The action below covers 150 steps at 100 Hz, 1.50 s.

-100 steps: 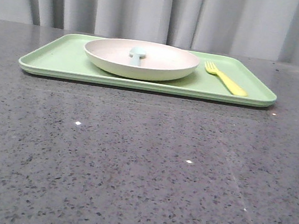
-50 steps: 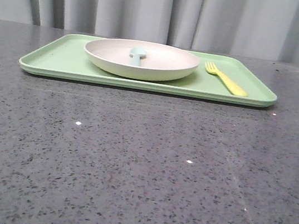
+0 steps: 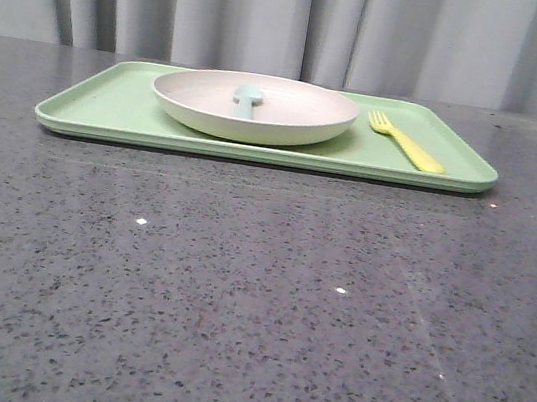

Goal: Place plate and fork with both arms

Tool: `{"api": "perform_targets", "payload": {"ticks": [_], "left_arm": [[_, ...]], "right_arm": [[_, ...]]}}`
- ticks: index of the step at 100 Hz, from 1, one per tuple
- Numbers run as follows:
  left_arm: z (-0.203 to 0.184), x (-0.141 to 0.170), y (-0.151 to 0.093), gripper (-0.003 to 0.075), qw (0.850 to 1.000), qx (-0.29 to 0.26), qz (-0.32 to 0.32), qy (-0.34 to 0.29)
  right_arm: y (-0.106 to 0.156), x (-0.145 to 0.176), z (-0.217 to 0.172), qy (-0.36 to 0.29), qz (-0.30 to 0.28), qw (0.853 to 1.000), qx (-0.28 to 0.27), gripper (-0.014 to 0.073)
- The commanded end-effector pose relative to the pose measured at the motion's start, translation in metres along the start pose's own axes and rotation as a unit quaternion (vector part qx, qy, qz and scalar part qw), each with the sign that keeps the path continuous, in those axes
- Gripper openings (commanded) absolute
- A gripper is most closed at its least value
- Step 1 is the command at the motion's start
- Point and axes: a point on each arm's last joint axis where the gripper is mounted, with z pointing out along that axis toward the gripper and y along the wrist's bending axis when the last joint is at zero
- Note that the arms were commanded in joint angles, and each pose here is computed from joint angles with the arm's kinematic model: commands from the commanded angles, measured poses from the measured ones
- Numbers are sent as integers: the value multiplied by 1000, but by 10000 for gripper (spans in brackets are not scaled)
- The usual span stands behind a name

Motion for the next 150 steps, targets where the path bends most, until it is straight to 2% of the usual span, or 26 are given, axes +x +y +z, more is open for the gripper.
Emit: {"api": "perform_targets", "payload": {"ticks": [1, 150], "left_arm": [[-3, -4, 1, -20, 999, -5, -3, -43], [-3, -3, 0, -20, 999, -5, 0, -34]], "right_arm": [[-1, -11, -4, -41, -7, 999, 6, -120], [-1, -11, -4, -39, -7, 999, 6, -120]]}}
